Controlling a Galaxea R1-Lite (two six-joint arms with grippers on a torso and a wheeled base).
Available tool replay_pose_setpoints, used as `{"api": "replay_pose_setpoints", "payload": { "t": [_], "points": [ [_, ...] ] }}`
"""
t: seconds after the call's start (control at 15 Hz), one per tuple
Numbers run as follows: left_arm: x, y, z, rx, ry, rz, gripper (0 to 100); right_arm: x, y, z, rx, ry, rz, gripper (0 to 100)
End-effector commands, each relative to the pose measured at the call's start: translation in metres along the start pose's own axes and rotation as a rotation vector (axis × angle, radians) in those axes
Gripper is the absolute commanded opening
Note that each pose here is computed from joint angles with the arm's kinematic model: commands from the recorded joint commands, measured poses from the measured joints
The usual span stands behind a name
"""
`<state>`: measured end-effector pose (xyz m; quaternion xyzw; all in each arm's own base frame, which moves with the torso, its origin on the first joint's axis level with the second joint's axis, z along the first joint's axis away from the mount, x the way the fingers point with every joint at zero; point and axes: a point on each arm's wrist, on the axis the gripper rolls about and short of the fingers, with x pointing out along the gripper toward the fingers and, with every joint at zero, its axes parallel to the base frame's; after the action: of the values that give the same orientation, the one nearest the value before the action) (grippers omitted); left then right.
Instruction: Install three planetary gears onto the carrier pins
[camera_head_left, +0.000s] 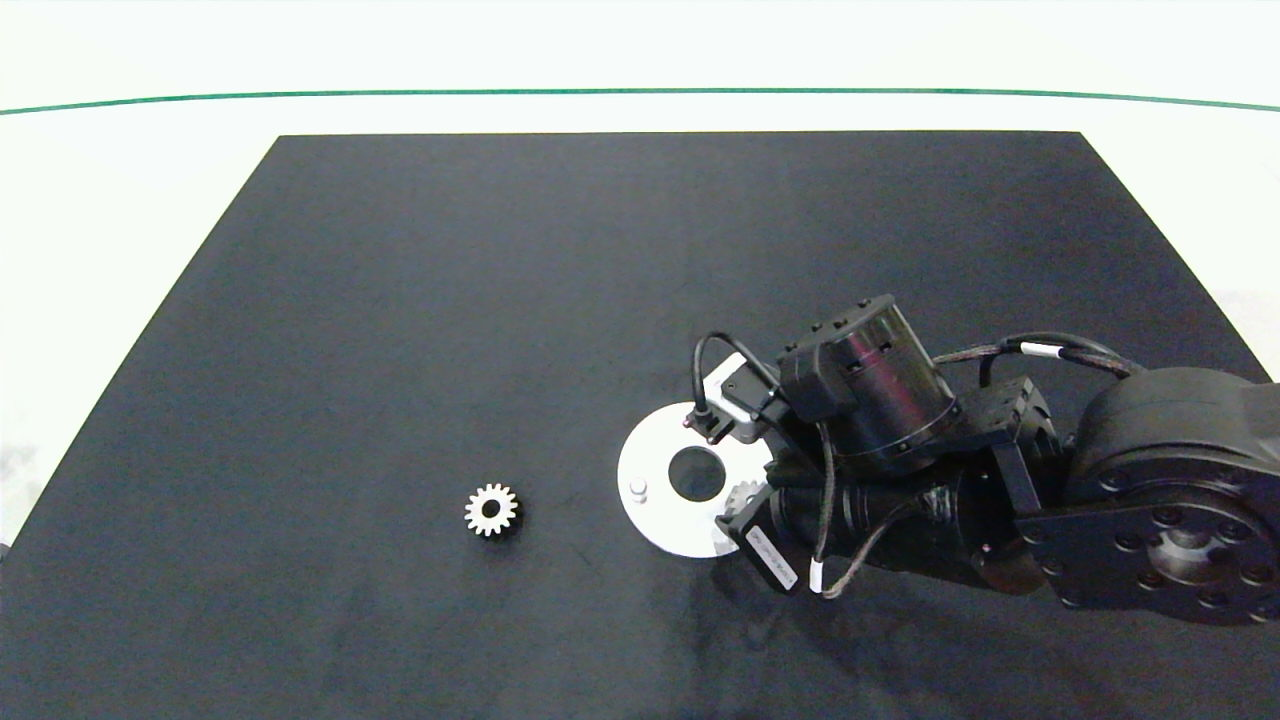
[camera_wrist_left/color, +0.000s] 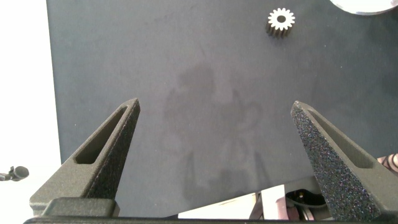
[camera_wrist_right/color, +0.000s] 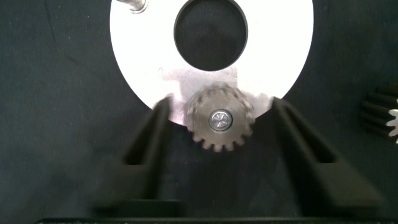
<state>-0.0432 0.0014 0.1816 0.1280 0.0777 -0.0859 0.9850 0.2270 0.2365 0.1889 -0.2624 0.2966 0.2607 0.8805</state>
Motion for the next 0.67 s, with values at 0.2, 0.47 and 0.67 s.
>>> {"api": "replay_pose_setpoints", "payload": {
  "t": [0.2,0.47,0.67],
  "points": [
    [0.0,0.0,0.0,0.0,0.006,-0.002,100,-0.003,-0.001,0.004,0.003,-0.015,-0.003,100],
    [0.002,-0.001,-0.003,-0.001,0.015,-0.007,100,-0.07,-0.026,0.018,0.051,-0.174,-0.065,100],
    [0.002,-0.001,-0.003,-0.001,0.015,-0.007,100,-0.098,-0.061,0.004,0.127,-0.186,-0.199,100]
  ]
}}
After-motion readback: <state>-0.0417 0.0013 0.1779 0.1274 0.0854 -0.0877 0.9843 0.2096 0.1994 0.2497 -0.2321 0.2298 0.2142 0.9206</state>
